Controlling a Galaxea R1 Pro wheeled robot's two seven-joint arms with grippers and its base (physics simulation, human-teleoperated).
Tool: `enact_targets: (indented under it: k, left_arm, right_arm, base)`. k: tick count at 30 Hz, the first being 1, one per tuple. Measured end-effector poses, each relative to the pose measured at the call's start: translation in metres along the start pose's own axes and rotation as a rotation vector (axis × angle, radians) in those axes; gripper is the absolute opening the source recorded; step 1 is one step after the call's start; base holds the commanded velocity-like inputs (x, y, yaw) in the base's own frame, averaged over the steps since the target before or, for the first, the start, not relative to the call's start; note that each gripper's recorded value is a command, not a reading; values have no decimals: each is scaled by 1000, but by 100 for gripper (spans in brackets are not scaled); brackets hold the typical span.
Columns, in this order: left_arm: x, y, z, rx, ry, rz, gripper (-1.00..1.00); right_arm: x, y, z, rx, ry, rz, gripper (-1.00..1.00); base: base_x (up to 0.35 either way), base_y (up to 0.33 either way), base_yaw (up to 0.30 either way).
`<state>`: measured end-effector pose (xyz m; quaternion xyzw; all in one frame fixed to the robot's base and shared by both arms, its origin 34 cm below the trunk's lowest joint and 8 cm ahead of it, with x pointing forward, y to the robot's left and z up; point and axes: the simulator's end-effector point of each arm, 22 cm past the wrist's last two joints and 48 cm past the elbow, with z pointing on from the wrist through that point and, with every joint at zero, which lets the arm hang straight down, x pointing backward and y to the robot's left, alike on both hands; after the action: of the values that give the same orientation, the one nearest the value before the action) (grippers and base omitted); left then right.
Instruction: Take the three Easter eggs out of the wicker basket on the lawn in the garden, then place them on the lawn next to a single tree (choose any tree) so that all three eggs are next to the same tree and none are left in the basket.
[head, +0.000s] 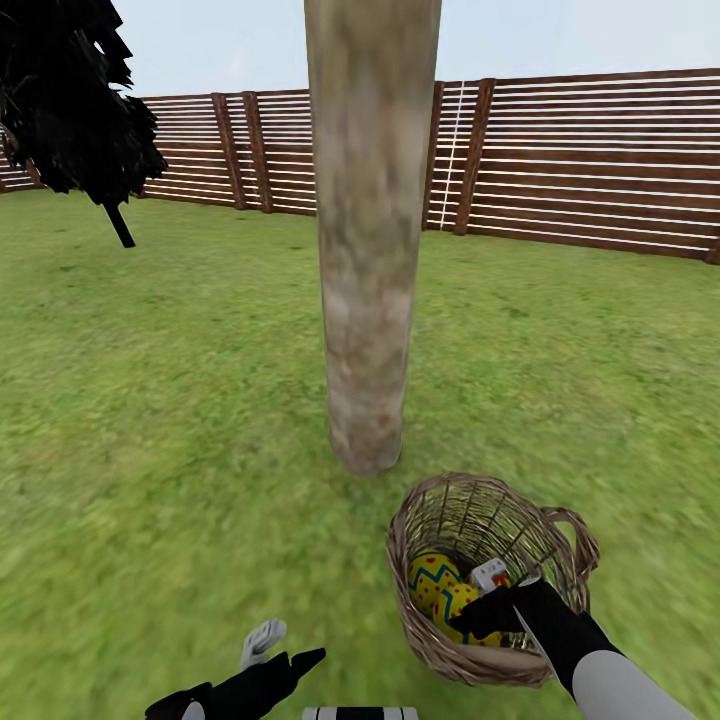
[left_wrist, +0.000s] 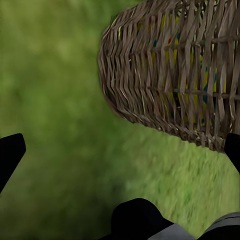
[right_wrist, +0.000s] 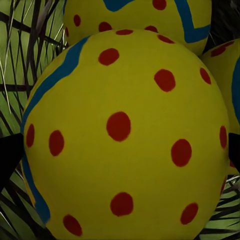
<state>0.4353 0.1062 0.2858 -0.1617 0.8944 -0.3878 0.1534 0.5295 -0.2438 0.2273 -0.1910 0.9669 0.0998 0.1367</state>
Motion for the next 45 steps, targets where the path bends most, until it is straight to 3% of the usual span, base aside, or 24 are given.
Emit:
enact_targets:
  k: [8,23,45]
  left_arm:
    - [-4,-9,-6,-1,0,0,100]
    - [-4,-9,-6,0,0,0,100]
    - [-23,-47,-33,-2,1,-1,100]
  right_arm:
    - [-5,0,-10,0,3,1,-100]
    - [-5,0,-10,0,4,-2,-100]
    - [-36,2,-55,-5,-10,0,-100]
  base:
    - [0,0,0]
    - [0,0,0]
    - [0,0,0]
